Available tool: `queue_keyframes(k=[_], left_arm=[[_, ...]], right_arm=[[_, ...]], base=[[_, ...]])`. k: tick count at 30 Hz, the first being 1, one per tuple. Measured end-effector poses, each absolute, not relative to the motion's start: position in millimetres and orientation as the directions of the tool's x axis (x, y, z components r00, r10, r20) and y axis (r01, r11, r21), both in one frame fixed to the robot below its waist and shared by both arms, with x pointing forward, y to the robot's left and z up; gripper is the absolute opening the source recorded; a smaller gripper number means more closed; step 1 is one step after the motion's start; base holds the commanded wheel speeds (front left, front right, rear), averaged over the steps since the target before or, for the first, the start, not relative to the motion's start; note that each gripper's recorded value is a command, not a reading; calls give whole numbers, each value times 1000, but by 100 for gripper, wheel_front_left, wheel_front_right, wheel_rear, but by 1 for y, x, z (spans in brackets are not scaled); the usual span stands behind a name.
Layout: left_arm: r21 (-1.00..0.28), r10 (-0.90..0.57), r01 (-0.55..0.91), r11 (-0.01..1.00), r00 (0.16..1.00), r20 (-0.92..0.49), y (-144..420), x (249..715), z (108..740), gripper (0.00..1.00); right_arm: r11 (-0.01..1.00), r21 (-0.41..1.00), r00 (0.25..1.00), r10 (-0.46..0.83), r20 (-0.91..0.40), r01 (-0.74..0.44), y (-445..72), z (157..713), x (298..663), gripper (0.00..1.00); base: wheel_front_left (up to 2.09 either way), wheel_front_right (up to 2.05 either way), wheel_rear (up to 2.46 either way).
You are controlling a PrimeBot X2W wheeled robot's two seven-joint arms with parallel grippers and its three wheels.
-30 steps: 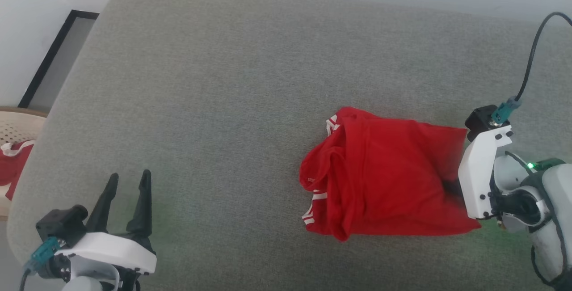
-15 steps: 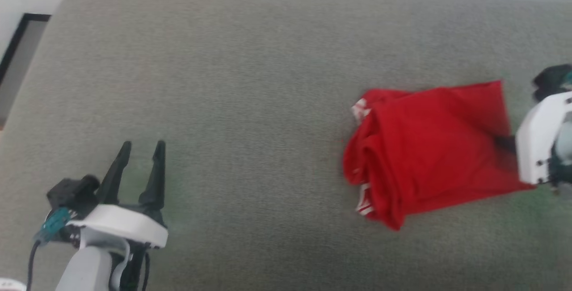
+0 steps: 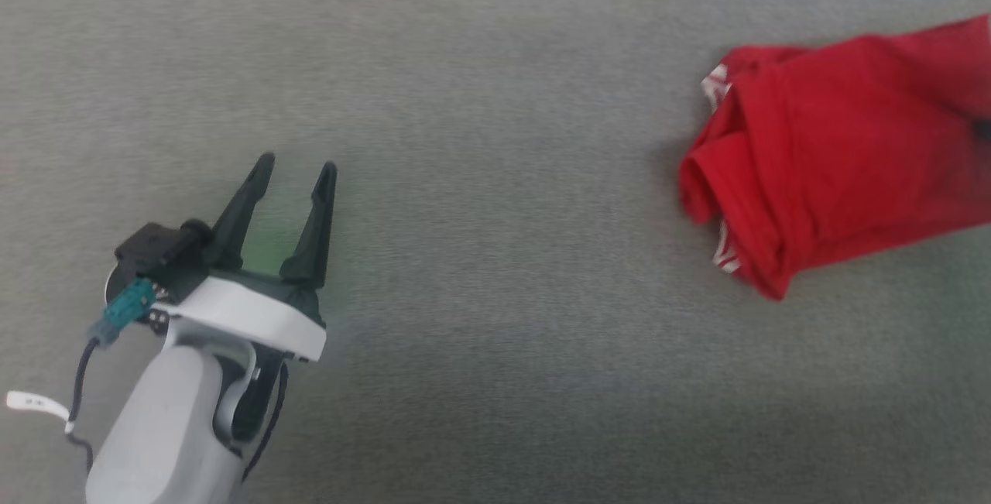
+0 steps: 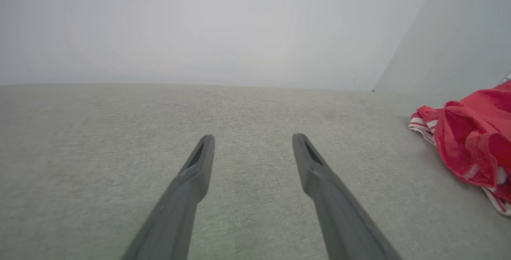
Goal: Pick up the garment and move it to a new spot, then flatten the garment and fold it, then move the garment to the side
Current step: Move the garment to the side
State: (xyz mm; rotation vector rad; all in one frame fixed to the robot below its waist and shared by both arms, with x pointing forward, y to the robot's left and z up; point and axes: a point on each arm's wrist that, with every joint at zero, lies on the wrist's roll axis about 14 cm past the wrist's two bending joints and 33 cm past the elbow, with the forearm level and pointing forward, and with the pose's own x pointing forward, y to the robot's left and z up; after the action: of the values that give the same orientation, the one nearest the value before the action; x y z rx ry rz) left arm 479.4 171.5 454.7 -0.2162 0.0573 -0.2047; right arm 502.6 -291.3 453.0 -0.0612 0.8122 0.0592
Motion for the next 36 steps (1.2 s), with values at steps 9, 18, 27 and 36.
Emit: queue_keyframes(k=[9,18,27,36], left_arm=[[-225,-379,368,902,925,-6,110,517,447,100],[-230,-509,495,838,861,-2,62,538,427,100],[-238,-567,550,801,824,-3,42,552,408,100],[-245,-574,557,794,819,1,42,558,402,100]], right_arm=[[983,-169,740,-171,-651,79,-368,476,504,0],[931,-311,737,-344,-582,189,-428,487,504,0],[865,-431,696,-474,-539,255,-469,473,504,0],[848,-456,653,-509,-561,269,-470,436,512,0]], base=[[0,0,0],[0,0,0],[0,0,0],[0,0,0]])
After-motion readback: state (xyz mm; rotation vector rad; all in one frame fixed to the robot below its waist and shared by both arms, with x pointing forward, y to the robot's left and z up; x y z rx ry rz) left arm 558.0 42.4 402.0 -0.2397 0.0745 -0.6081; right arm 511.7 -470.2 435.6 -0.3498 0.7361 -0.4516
